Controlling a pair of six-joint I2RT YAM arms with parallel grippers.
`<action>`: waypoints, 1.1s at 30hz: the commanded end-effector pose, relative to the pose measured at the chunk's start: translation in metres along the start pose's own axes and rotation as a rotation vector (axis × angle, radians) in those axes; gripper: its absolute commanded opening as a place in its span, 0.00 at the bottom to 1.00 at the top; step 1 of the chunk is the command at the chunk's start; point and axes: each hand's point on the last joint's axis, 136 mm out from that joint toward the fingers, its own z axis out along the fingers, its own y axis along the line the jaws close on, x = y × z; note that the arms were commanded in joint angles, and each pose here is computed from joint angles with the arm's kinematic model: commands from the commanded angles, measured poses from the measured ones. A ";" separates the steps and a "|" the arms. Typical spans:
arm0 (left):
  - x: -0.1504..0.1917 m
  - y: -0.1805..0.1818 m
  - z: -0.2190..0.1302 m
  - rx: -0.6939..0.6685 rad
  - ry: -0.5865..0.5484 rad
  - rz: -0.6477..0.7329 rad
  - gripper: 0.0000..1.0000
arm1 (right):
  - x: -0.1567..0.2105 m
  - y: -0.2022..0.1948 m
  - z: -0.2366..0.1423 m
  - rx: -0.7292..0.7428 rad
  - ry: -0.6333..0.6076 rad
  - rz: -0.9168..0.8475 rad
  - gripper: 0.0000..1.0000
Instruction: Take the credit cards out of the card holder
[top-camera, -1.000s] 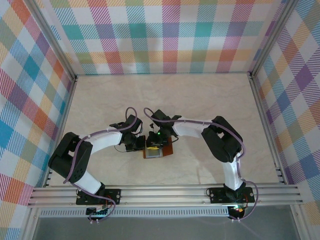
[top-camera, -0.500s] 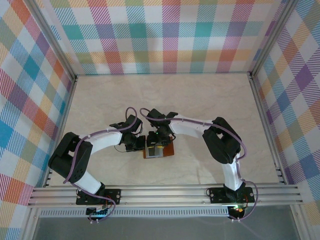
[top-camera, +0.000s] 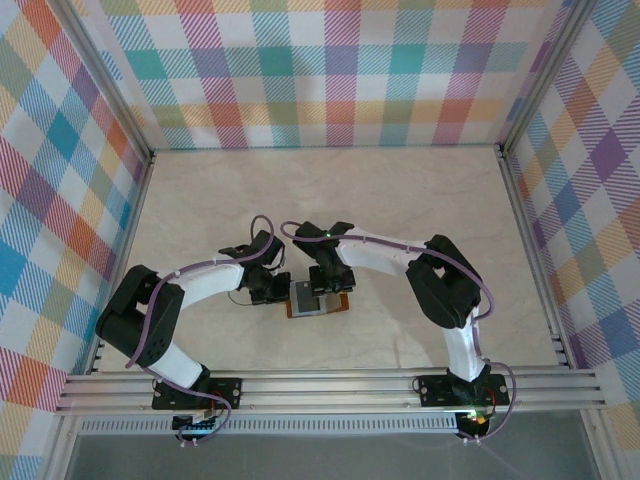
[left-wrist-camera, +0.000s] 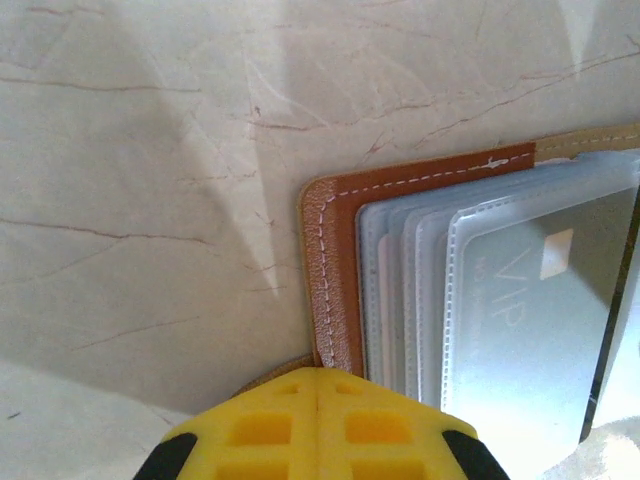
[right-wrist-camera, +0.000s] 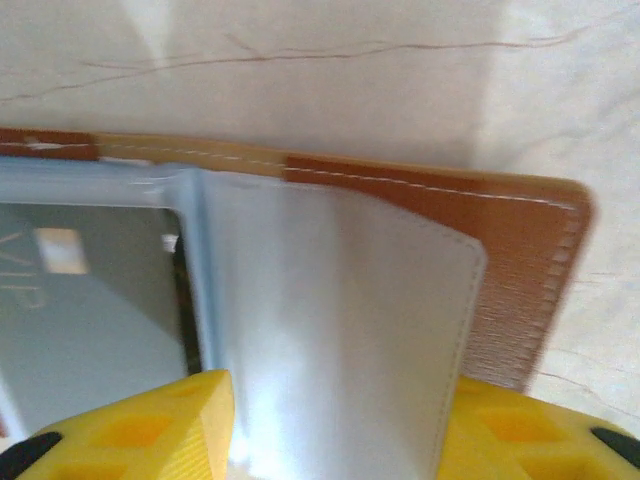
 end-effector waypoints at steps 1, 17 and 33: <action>0.018 0.012 -0.003 -0.046 0.047 0.004 0.04 | 0.000 -0.020 -0.023 0.084 -0.048 -0.026 0.50; 0.006 -0.025 -0.033 0.015 -0.015 0.053 0.09 | -0.001 -0.027 -0.052 -0.050 -0.098 -0.016 0.47; 0.011 -0.037 -0.013 -0.025 0.021 0.087 0.15 | -0.020 0.037 -0.031 -0.559 -0.006 0.080 0.25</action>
